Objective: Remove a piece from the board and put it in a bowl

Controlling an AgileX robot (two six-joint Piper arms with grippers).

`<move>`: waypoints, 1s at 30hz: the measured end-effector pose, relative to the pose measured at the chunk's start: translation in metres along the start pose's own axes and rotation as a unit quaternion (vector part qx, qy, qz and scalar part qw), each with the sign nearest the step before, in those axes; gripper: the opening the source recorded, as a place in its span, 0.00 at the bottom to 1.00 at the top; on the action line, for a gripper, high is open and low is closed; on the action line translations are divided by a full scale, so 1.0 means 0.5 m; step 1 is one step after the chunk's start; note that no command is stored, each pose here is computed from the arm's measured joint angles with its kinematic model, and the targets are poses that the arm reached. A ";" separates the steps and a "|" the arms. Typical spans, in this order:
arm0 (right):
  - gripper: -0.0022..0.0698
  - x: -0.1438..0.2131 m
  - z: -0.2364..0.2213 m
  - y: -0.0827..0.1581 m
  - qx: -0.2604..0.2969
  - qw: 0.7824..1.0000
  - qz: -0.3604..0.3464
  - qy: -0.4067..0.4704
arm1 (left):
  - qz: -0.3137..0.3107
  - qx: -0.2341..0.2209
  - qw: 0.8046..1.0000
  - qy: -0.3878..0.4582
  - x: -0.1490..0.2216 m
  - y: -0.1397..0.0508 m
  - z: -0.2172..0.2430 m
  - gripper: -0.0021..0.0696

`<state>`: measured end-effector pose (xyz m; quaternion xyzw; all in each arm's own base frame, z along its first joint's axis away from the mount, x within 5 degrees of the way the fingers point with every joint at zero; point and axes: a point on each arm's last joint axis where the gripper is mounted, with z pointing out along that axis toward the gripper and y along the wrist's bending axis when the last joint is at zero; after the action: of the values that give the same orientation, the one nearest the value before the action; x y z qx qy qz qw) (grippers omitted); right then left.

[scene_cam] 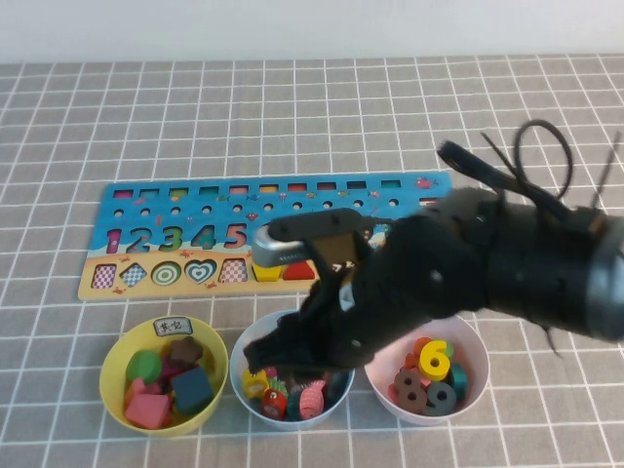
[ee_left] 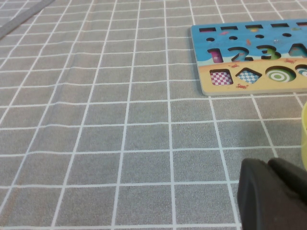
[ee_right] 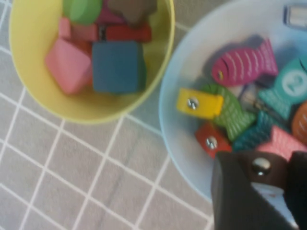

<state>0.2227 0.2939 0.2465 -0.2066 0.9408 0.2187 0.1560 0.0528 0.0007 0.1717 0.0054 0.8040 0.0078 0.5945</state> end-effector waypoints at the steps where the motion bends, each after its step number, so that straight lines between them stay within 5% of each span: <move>1: 0.31 -0.004 0.003 0.002 0.001 1.000 -0.001 0.002 | 0.000 0.000 1.000 0.000 0.000 0.000 0.000 0.02; 24: 0.31 -0.026 0.050 0.004 0.027 0.999 0.009 0.038 | 0.000 0.000 1.000 0.000 0.000 0.000 0.000 0.02; 30: 0.45 -0.023 0.050 0.002 0.032 0.998 0.010 0.048 | 0.000 0.000 1.000 0.000 0.000 0.000 0.000 0.02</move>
<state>0.2372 0.3103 0.2298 -0.2027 0.9557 0.1801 0.1148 0.0528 0.0007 0.1717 0.0054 0.8040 0.0078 0.5945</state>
